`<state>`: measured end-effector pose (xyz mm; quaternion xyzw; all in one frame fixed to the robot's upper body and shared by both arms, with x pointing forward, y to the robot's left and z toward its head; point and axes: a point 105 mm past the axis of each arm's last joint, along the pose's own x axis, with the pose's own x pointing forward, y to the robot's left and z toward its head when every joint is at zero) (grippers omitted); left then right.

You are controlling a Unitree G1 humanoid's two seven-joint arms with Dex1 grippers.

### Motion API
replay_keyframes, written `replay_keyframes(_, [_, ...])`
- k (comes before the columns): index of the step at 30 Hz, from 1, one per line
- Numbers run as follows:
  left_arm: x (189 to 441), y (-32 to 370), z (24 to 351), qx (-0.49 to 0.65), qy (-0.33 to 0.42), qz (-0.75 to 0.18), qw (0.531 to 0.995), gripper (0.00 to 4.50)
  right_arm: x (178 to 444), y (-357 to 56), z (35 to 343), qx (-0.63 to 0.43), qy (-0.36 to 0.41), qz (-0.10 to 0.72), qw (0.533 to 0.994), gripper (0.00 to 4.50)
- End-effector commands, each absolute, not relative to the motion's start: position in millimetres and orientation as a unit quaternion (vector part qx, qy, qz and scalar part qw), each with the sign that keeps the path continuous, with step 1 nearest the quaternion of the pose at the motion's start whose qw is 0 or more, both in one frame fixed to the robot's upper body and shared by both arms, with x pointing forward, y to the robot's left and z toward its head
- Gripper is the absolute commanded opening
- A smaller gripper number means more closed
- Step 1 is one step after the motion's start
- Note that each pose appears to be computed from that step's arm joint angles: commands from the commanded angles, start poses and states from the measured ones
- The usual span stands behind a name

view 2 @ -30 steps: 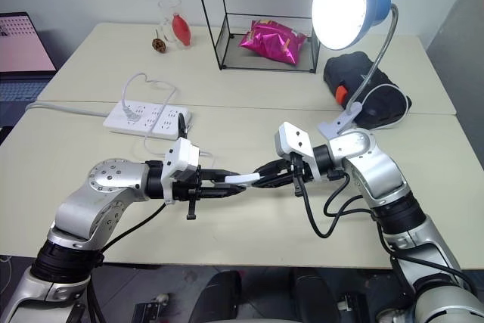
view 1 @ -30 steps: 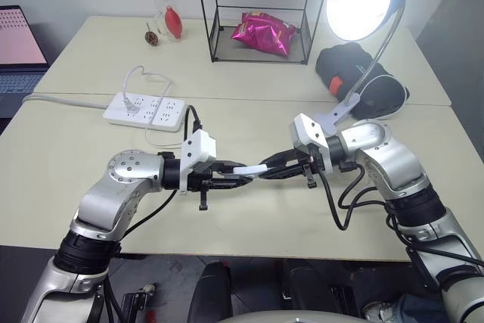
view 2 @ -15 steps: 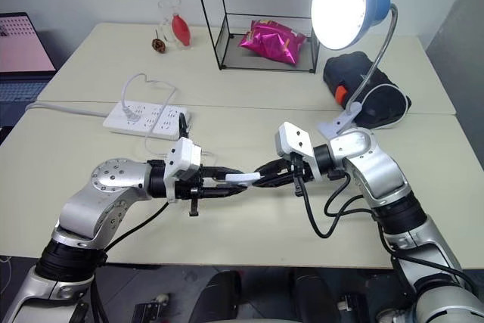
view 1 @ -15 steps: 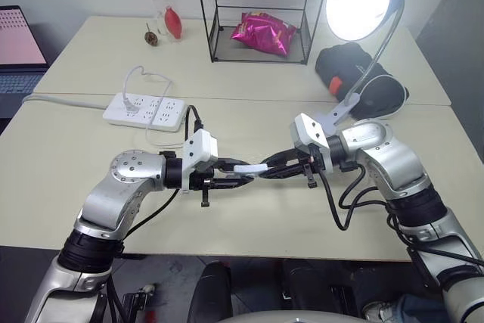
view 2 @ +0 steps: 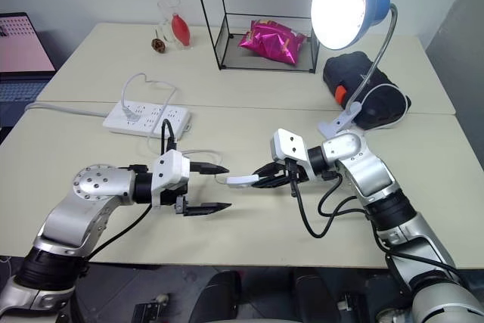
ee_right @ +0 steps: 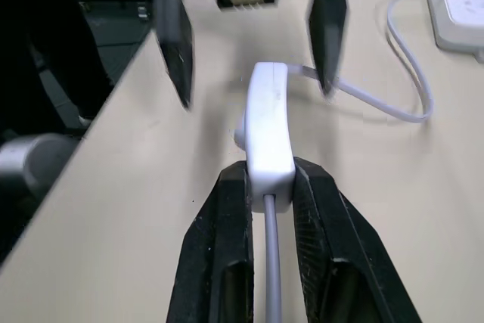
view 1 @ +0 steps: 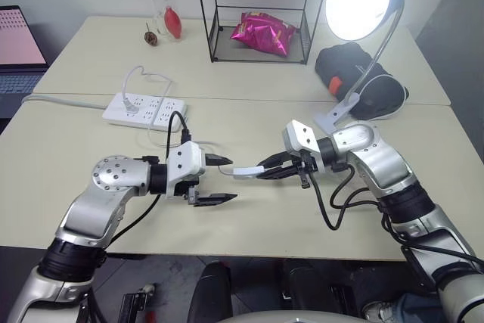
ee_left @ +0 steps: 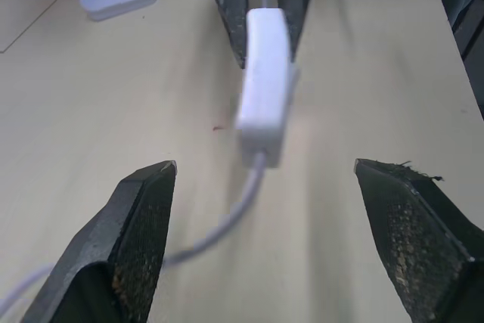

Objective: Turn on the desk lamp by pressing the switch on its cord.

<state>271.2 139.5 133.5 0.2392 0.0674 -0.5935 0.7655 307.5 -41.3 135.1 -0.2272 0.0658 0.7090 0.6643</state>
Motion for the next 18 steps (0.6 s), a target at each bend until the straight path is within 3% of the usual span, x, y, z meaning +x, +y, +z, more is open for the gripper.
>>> replay_keyframes(1, [269,143,148,0.242,0.037,-0.577,0.779,3.88,326,-35,142,-0.252,0.033,0.690,0.677,0.37])
replay_keyframes(11, [265,144,152,0.233,0.031,-0.566,0.790,3.88,352,-45,116,-0.275,0.059,0.661,0.696,0.37])
replay_keyframes(13, [266,144,153,0.235,0.026,-0.562,0.793,3.88,355,-48,116,-0.276,0.058,0.652,0.704,1.07])
replay_keyframes(14, [266,145,154,0.230,0.025,-0.561,0.794,3.88,355,-49,116,-0.274,0.058,0.651,0.706,1.14])
replay_keyframes(18, [264,148,152,0.220,0.040,-0.556,0.801,3.88,352,-57,122,-0.268,0.050,0.647,0.712,2.23])
